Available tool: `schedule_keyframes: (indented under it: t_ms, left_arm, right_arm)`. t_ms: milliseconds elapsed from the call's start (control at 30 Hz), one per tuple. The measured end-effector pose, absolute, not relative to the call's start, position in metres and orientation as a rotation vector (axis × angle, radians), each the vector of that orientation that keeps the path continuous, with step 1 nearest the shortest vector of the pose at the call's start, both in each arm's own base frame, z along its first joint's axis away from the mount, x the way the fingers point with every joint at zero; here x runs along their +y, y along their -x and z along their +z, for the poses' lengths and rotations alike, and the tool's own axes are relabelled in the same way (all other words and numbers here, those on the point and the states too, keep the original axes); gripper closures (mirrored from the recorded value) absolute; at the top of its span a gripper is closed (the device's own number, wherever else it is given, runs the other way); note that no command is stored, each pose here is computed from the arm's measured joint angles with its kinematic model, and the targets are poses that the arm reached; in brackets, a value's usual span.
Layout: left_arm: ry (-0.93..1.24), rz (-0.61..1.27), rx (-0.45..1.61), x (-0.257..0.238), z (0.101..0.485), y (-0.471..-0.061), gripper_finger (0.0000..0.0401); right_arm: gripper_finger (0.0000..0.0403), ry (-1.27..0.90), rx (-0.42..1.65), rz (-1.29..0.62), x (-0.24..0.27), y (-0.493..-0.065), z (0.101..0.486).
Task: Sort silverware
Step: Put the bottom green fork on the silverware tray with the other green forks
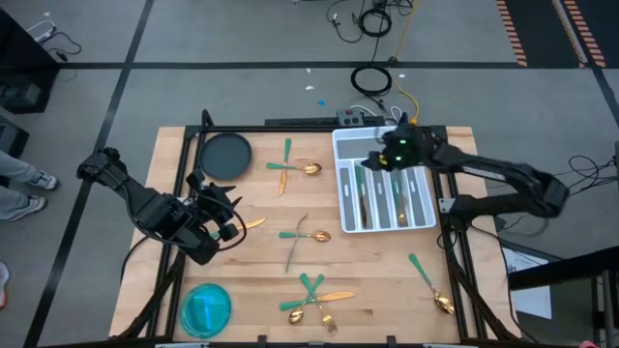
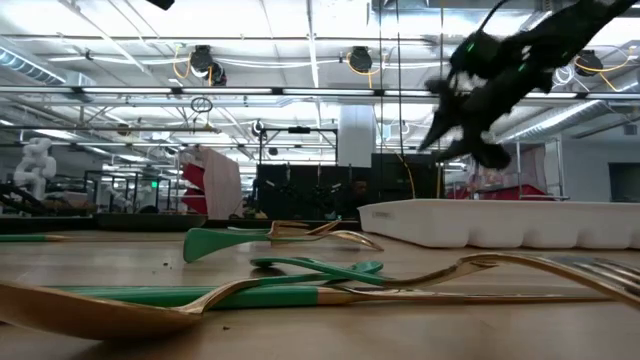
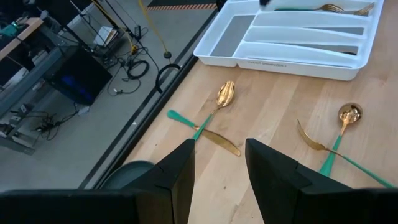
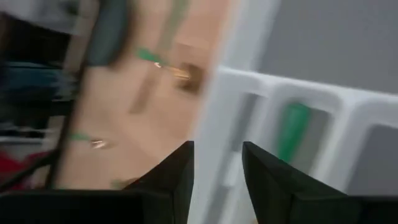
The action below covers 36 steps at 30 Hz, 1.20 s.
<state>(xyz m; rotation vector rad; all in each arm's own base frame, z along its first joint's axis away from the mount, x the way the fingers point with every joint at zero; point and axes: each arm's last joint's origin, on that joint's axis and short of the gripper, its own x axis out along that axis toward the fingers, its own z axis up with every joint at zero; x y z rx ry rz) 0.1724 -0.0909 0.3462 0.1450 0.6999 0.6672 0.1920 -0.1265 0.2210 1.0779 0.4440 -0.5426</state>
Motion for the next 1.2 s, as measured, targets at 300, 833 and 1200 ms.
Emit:
schedule_keyframes:
  t_ms: [300,833,1200]
  left_arm:
    - [-0.181,0.670,0.689,-0.091,0.347,-0.173,0.0251]
    - [-0.080,0.542,0.695,-0.101,0.348,-0.182,0.0251]
    - [-0.084,0.362,0.704,-0.117,0.353,-0.183,0.0251]
  right_arm:
    - [0.0291,-1.046,0.974,-0.463,-0.016,-0.126,0.257]
    - [0.0296,-1.018,1.047,-0.195,0.118,-0.206,0.233]
    - [0.0295,-0.491,1.221,-0.018,0.170,-0.330,0.229]
